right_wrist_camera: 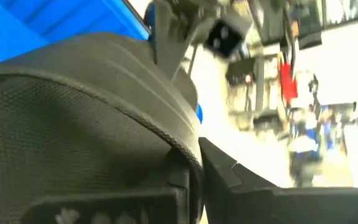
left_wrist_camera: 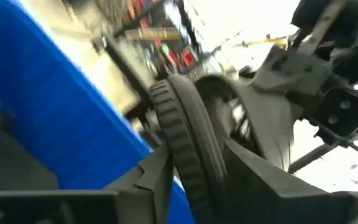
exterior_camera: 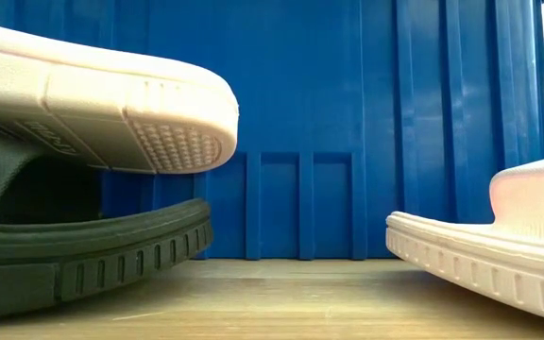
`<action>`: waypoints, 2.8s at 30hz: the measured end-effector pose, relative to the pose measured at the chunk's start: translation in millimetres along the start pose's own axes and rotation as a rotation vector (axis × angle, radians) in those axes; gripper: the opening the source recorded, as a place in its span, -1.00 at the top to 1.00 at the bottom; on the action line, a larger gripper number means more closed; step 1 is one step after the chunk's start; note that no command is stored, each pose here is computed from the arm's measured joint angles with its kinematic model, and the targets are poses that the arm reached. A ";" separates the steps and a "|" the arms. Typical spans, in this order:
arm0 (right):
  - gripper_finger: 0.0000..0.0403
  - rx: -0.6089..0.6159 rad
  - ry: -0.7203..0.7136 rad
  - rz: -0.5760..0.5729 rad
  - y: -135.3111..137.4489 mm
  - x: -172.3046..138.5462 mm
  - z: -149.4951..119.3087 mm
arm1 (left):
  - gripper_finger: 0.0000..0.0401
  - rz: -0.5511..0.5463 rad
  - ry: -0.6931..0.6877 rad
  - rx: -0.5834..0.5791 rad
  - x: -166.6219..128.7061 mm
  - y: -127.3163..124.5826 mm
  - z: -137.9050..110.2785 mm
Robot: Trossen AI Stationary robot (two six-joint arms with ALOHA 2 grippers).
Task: Pick and place slides into bin
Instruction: Put the black slides into the blue organizer bin
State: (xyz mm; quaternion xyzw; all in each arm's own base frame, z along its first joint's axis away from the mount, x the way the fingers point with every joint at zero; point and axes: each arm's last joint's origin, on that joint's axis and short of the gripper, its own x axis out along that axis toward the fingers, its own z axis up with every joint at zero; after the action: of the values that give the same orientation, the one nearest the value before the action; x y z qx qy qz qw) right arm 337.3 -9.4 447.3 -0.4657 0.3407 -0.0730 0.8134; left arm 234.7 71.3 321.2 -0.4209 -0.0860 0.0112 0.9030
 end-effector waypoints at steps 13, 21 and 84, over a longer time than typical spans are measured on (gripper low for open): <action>0.95 0.207 0.187 -0.105 -12.5 -7.6 -25.0 | -0.16 0.145 -0.175 0.182 -3.2 6.9 11.7; 0.96 0.355 0.252 -0.092 -13.7 1.9 -37.8 | -0.20 0.112 -0.242 0.264 -3.8 1.0 19.7; 0.96 0.624 0.725 -0.169 115.9 135.8 -205.5 | -0.20 0.110 -0.334 0.401 -27.2 -18.6 29.0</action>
State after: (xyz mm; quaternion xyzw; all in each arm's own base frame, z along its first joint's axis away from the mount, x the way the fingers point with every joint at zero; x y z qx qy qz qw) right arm 289.2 -149.7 219.0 -0.1701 0.5250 -0.3948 0.7346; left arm 202.1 78.7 349.7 -0.2300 -0.2069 0.1463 0.9396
